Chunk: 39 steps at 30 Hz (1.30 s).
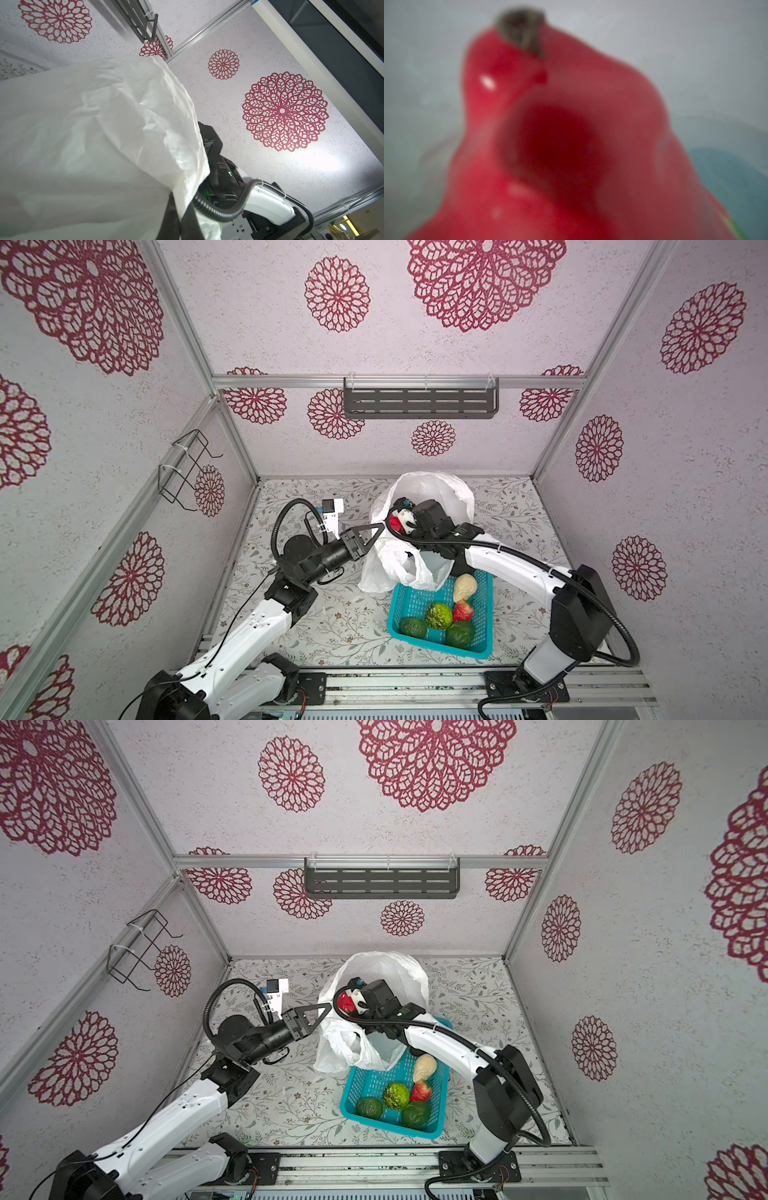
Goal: Place the fruits into the plastic bag
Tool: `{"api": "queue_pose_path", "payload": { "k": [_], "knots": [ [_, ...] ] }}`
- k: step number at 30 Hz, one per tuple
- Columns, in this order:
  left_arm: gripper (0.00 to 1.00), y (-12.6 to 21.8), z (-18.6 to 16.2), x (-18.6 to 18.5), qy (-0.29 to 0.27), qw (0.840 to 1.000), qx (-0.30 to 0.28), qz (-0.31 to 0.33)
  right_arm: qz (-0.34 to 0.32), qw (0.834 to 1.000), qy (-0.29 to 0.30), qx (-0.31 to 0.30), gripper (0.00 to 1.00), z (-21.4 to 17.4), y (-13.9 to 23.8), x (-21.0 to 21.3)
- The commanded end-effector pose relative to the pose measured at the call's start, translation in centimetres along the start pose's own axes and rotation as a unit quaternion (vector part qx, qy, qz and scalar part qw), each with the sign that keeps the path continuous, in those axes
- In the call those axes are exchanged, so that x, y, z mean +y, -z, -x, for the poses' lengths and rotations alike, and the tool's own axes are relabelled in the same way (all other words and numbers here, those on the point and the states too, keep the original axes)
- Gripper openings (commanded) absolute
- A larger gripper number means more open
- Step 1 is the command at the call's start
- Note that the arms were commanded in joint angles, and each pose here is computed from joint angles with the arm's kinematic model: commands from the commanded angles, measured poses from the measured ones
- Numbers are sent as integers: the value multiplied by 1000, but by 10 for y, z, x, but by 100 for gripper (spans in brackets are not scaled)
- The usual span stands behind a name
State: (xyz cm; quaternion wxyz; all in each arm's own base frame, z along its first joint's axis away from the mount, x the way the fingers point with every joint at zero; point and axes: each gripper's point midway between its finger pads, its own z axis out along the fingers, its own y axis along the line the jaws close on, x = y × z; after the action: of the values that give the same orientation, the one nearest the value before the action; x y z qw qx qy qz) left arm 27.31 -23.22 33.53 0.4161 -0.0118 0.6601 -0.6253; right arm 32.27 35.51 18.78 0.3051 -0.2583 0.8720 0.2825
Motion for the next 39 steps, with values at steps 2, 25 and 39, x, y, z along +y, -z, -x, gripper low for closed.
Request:
{"api": "queue_pose_path", "payload": {
  "k": [2, 25, 39],
  "knots": [
    [0, 15, 0, 22, 12, 999, -17, 34, 22, 999, 29, -40, 51, 39, -3, 23],
    [0, 123, 9, 112, 14, 951, -132, 278, 56, 998, -3, 29, 85, 12, -82, 30],
    [0, 114, 46, 73, -94, 937, -98, 321, 106, 992, 42, -61, 99, 63, -19, 65]
  ]
}}
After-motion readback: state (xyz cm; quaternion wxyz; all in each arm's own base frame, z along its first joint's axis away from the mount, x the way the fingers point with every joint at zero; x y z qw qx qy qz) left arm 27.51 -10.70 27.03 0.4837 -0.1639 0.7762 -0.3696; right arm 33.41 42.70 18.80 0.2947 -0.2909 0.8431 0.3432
